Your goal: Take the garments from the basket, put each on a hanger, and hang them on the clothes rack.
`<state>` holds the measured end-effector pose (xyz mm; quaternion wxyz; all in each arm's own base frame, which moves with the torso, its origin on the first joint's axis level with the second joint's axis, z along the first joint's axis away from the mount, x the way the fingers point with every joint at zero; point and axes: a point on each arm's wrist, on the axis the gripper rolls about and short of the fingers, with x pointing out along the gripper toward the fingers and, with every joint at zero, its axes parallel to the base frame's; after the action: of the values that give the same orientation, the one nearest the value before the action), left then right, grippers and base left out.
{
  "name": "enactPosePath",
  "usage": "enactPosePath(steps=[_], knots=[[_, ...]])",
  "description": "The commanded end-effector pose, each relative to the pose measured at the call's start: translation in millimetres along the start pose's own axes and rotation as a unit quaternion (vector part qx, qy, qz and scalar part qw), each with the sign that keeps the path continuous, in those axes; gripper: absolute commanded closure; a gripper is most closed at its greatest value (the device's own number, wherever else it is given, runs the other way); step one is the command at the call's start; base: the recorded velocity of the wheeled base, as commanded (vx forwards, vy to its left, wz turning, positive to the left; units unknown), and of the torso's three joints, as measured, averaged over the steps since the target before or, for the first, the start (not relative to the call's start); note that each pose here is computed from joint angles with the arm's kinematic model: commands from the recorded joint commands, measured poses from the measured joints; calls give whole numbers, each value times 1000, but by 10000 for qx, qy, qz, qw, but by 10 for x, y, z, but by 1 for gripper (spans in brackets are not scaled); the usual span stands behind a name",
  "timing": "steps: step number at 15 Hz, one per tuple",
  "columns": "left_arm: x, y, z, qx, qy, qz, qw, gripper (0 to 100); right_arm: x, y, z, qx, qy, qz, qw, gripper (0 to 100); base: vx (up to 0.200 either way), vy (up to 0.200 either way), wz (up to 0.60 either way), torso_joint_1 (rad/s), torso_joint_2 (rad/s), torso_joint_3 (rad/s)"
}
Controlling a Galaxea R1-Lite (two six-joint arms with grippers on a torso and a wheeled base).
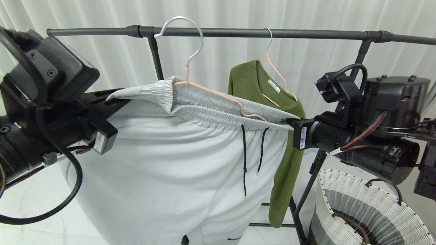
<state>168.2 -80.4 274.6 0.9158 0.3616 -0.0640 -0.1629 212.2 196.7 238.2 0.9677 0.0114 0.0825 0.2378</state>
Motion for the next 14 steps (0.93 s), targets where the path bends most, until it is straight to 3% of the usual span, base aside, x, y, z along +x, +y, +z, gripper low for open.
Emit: enactPosePath(steps=[1, 3, 5, 9, 10, 14], knots=[[54, -81, -86, 33, 204, -134, 9997, 100, -212, 118, 120, -108, -150, 485, 9987, 100, 0, 0, 0, 0, 0, 0], [123, -102, -107, -66, 401, -41, 9992, 100, -390, 315, 116, -269, -41, 944, 9952, 100, 0, 0, 0, 0, 0, 0], [117, -104, -104, -476, 461, 57, 9978, 100, -540, 528, 95, -400, 34, 1420, 9891, 100, 0, 0, 0, 0, 0, 0], [57, -77, -80, -644, 374, 115, 9972, 100, -629, 705, 30, -679, 184, 1786, 9814, 100, 0, 0, 0, 0, 0, 0], [41, -66, -75, -648, 355, 140, 9972, 100, -633, 702, 28, -696, 202, 1769, 9816, 0, 0, 0, 0, 0, 0, 0], [5, -28, -45, -671, 241, 253, 9971, 100, -773, 571, 86, -748, 209, 1671, 9829, 0, 0, 0, 0, 0, 0, 0]])
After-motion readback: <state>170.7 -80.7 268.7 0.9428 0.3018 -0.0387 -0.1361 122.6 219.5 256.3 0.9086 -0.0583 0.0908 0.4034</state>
